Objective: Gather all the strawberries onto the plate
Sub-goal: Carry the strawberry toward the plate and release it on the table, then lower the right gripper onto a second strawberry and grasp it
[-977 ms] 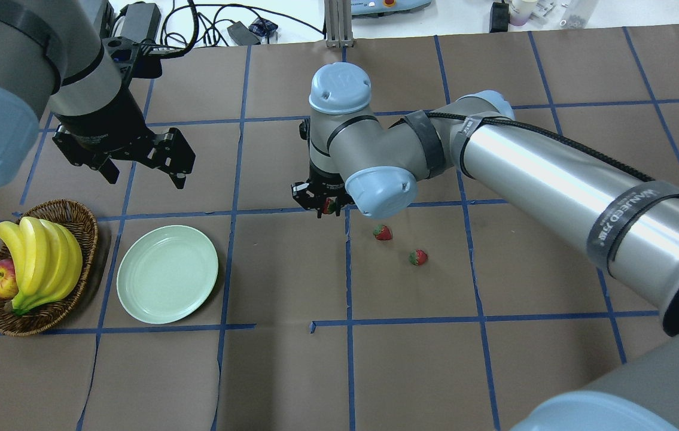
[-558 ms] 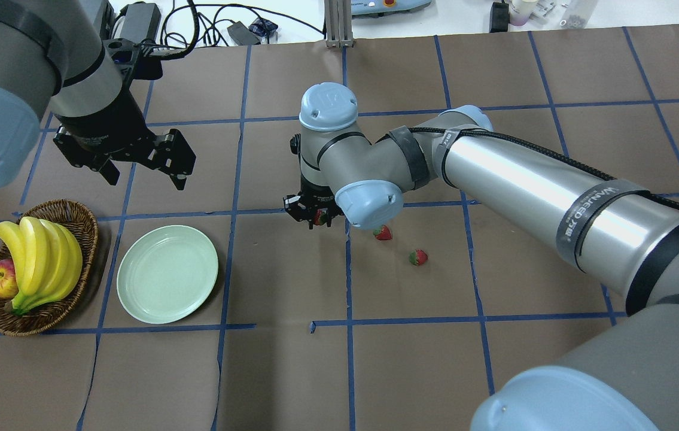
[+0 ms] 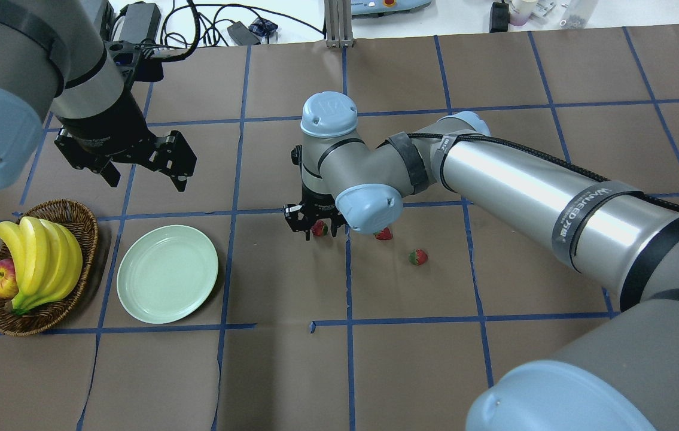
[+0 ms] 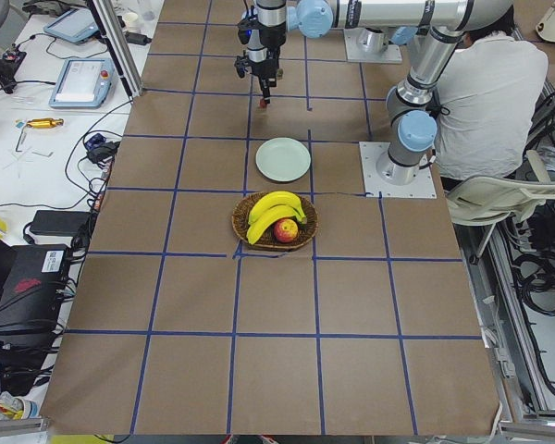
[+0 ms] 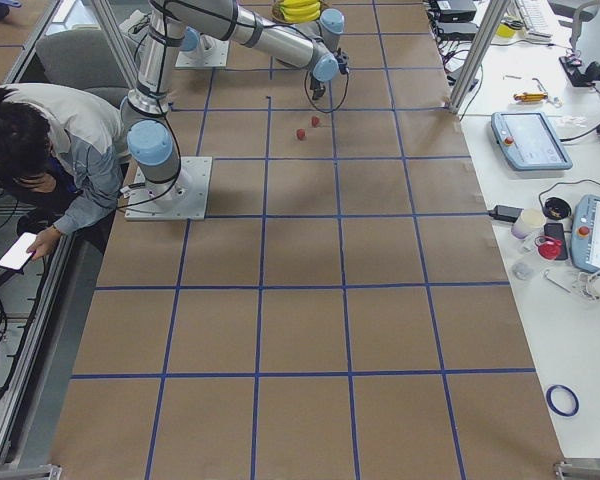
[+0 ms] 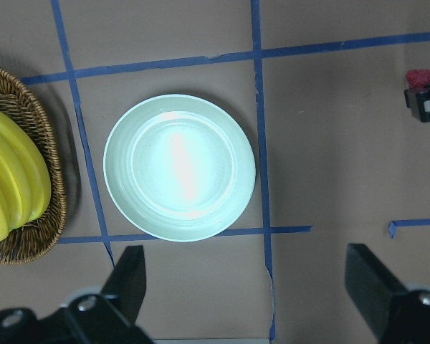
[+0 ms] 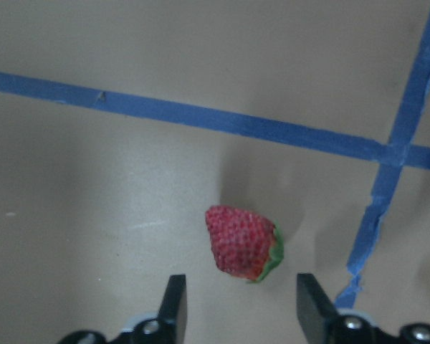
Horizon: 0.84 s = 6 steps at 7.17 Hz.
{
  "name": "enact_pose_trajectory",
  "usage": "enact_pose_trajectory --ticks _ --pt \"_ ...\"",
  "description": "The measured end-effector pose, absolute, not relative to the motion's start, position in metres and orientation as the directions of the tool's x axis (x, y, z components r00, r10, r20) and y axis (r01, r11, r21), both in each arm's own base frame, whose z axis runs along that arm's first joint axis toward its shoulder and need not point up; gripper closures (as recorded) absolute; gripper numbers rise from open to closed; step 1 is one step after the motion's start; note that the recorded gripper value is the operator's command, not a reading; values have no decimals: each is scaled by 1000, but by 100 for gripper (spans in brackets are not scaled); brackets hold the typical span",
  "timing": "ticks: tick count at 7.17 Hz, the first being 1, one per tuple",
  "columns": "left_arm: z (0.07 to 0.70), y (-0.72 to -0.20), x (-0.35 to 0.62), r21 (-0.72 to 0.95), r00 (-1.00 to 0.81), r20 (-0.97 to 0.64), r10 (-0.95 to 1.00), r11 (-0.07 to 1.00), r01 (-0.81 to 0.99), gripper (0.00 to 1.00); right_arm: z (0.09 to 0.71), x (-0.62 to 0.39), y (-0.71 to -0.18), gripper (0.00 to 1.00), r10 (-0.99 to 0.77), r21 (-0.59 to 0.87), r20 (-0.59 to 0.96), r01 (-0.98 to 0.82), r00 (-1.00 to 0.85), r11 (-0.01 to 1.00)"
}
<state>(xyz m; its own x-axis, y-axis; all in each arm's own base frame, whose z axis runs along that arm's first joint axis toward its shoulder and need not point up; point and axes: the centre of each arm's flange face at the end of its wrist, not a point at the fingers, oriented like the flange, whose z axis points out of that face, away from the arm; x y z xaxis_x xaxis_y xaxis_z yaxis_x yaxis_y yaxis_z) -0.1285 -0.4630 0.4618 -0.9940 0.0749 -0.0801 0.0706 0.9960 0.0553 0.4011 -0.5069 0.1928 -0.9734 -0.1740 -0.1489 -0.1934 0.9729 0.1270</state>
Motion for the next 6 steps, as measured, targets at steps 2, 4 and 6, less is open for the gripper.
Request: enact_pose_trajectory --ticks 2,4,6 --pt "461 -462 -129 58 -994 -81 75 996 71 0 196 401 -506 0 -176 133 -145 -195 -974 972" --pt "461 -462 -129 58 -994 -81 76 996 71 0 227 394 -505 0 -202 107 -131 -216 -971 970" --pt "460 -462 -130 61 -994 -81 77 996 72 0 247 369 -507 0 -331 105 -42 -334 -943 937"
